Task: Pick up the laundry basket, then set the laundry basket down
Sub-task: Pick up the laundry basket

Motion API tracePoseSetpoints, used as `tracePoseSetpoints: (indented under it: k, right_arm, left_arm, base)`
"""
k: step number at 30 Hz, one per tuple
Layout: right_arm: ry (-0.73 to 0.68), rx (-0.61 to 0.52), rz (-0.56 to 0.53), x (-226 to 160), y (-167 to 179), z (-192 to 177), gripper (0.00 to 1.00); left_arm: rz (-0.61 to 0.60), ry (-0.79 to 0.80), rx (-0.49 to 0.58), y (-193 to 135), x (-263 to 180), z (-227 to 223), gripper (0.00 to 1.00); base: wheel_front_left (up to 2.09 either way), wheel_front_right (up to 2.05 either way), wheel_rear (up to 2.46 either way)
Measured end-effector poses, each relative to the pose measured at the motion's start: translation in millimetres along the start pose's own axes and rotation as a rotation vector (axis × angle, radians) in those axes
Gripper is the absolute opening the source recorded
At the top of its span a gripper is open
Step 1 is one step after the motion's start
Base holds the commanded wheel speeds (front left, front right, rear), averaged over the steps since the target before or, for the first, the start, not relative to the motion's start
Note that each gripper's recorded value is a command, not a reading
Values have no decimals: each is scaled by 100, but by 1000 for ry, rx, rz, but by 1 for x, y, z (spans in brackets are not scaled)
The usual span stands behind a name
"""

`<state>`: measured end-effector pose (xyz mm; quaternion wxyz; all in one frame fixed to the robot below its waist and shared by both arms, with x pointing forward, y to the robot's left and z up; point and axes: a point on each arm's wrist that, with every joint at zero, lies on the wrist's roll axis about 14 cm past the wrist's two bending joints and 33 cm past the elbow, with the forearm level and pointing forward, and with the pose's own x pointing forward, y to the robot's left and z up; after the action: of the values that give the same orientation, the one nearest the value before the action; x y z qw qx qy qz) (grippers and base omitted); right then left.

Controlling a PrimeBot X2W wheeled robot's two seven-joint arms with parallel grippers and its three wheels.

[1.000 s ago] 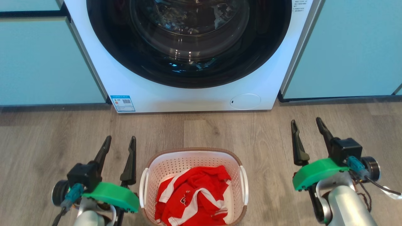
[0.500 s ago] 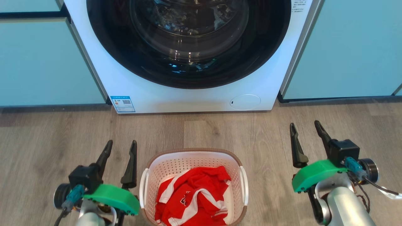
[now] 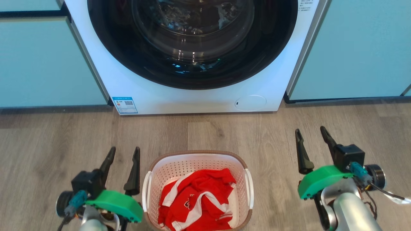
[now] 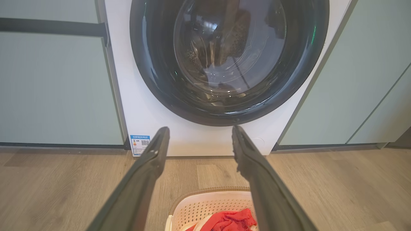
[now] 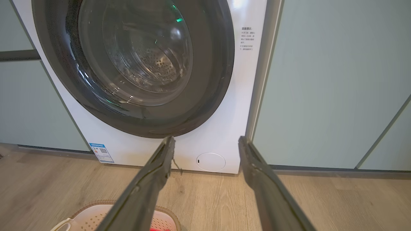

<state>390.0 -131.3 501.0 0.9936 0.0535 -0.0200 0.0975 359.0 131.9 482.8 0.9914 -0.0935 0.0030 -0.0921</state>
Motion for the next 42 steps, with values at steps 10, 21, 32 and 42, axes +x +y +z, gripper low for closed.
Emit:
tracePoseSetpoints:
  k: [10,21,32,42]
  right_arm:
    - [227,-7,15,-1,1,-70,100]
    - [476,41,38,26,1,-142,100]
    - [649,70,77,46,5,-207,100]
    - [825,146,101,32,16,-265,100]
  left_arm:
    - [7,206,-19,3,-3,-64,100]
    - [50,480,-30,25,17,-146,100]
    - [36,710,-48,34,31,-217,100]
    - [41,817,-59,45,42,-257,100]
  base:
    - [0,0,0]
    - [0,0,0]
    - [0,0,0]
    - [0,0,0]
